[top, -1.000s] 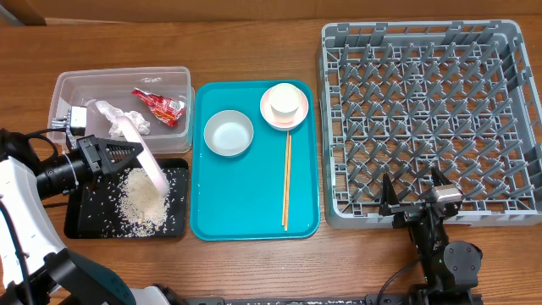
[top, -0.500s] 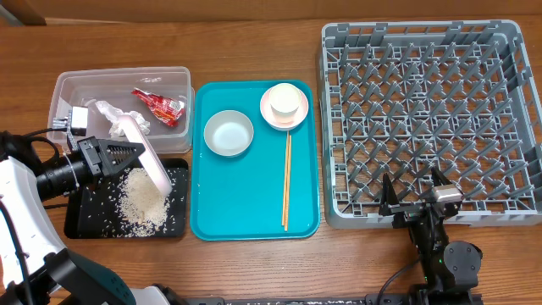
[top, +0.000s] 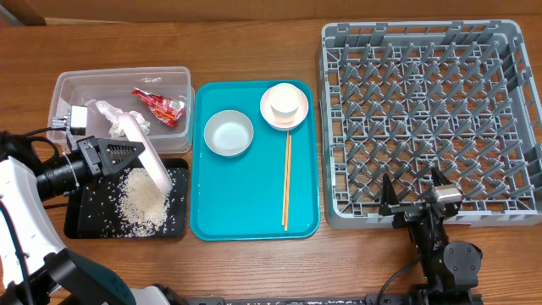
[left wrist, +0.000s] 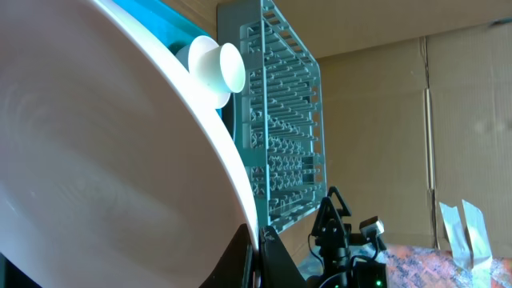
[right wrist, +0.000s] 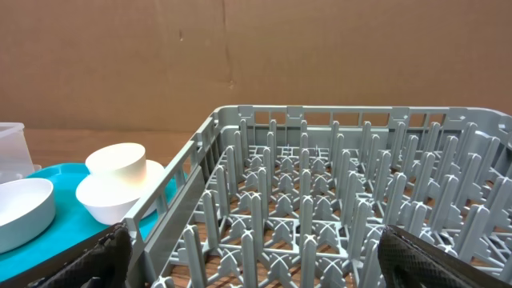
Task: Sort waste into correct bins and load items into the dishwasher
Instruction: 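Tilt the white plate steeply with the left gripper, pouring rice onto the black tray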
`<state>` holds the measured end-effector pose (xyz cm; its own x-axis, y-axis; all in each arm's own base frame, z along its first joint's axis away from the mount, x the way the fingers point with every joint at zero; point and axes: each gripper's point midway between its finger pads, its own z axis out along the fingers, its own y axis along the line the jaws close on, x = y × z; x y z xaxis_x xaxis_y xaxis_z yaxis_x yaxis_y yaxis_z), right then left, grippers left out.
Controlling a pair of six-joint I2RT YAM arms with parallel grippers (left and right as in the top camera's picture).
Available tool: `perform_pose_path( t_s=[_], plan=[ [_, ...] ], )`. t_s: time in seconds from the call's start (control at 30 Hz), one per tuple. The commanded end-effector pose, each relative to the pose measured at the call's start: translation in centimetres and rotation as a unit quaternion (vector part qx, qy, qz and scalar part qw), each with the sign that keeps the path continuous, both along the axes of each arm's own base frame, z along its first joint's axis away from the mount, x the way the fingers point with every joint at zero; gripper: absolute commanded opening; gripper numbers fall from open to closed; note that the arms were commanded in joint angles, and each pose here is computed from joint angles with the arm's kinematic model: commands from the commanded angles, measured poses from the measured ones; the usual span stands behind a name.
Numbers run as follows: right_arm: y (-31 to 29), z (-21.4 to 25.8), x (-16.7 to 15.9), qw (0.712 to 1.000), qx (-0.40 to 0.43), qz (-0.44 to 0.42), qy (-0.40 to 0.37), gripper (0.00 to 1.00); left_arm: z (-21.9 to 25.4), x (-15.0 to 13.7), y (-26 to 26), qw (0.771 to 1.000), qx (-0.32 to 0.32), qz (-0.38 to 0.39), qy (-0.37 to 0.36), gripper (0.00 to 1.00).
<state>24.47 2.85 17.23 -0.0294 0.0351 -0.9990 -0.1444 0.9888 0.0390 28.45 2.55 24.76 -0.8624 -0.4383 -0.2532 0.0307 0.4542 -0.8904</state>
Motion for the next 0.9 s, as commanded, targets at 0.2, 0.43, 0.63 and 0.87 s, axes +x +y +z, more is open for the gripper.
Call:
perform_pose_path(
  t_s=[0.2,0.43,0.63,0.87],
  plan=[
    [0.0,-0.1,0.0,1.0,0.002,-0.001,-0.003,1.0,0.8,-0.1,0.1,0.999,0.012,0.002,-0.03,0.04],
    [0.0,-0.1,0.0,1.0,0.002,-0.001,-0.003,1.0,0.8,-0.3,0.0,1.0,0.005,0.002,-0.02,0.04],
    [0.0,-0.1,0.0,1.0,0.002,-0.001,-0.003,1.0,1.6,-0.9,-0.8,1.0,-0.014,-0.006,-0.026,0.04],
    [0.0,-0.1,0.0,1.0,0.002,-0.001,-0.003,0.99,1.8,-0.1,-0.4,0.999,-0.021,0.005,-0.039,0.04]
  ],
)
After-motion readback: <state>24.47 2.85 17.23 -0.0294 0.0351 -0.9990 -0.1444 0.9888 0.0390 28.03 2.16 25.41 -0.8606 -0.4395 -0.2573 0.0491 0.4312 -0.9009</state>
